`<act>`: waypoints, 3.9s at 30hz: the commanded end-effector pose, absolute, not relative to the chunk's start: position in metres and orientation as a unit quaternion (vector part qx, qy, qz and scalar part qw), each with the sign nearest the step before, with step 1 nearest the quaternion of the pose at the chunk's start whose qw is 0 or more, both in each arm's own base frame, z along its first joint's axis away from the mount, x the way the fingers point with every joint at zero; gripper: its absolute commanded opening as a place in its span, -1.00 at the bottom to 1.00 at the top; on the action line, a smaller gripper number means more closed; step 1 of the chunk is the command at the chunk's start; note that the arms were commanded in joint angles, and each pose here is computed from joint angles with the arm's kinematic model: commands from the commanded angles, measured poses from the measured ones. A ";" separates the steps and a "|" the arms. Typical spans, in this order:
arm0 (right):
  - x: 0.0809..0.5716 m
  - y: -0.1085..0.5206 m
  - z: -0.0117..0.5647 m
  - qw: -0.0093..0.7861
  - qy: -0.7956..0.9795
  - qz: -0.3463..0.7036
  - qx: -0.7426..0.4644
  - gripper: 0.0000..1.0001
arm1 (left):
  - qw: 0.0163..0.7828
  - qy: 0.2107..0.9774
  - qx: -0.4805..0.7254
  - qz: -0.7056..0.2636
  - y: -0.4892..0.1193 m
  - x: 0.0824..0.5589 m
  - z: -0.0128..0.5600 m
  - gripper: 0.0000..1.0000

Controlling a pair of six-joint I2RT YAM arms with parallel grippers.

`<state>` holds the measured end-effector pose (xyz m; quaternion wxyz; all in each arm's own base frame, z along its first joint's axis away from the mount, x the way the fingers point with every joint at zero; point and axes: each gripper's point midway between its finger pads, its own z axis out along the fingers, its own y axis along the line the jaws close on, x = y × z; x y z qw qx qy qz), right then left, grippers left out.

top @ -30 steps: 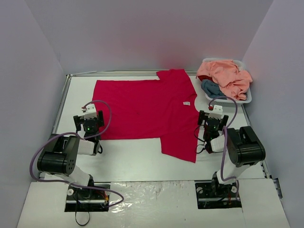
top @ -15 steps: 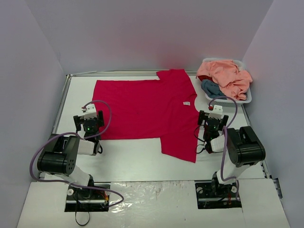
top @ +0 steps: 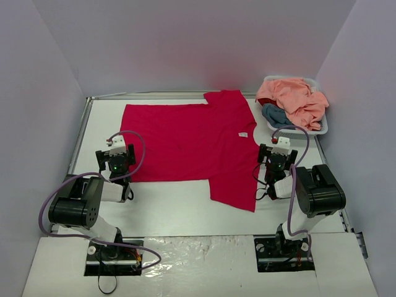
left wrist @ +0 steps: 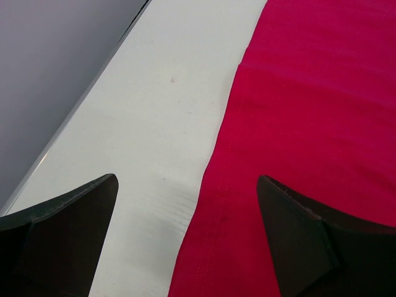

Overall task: Fold and stack the t-shirts
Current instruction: Flatten out the tshirt, then grap the side of the flattened tshirt closest away from the robot with both arms

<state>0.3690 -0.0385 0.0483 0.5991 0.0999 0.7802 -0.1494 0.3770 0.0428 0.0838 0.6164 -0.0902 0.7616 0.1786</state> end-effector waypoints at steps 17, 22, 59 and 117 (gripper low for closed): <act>0.391 -0.038 0.104 0.682 0.708 -0.125 0.133 1.00 | 0.638 0.743 -0.106 0.174 0.043 0.386 0.101 0.89; 0.391 -0.038 0.105 0.683 0.708 -0.125 0.132 1.00 | 0.638 0.742 -0.107 0.174 0.043 0.387 0.101 0.89; 0.398 -0.002 0.091 0.583 0.812 -0.036 0.011 1.00 | 0.619 0.768 -0.046 0.159 0.031 0.384 0.122 0.89; 0.210 0.099 0.073 0.075 0.801 -0.042 -0.593 0.84 | 0.421 0.861 0.188 0.217 0.037 0.305 0.140 0.89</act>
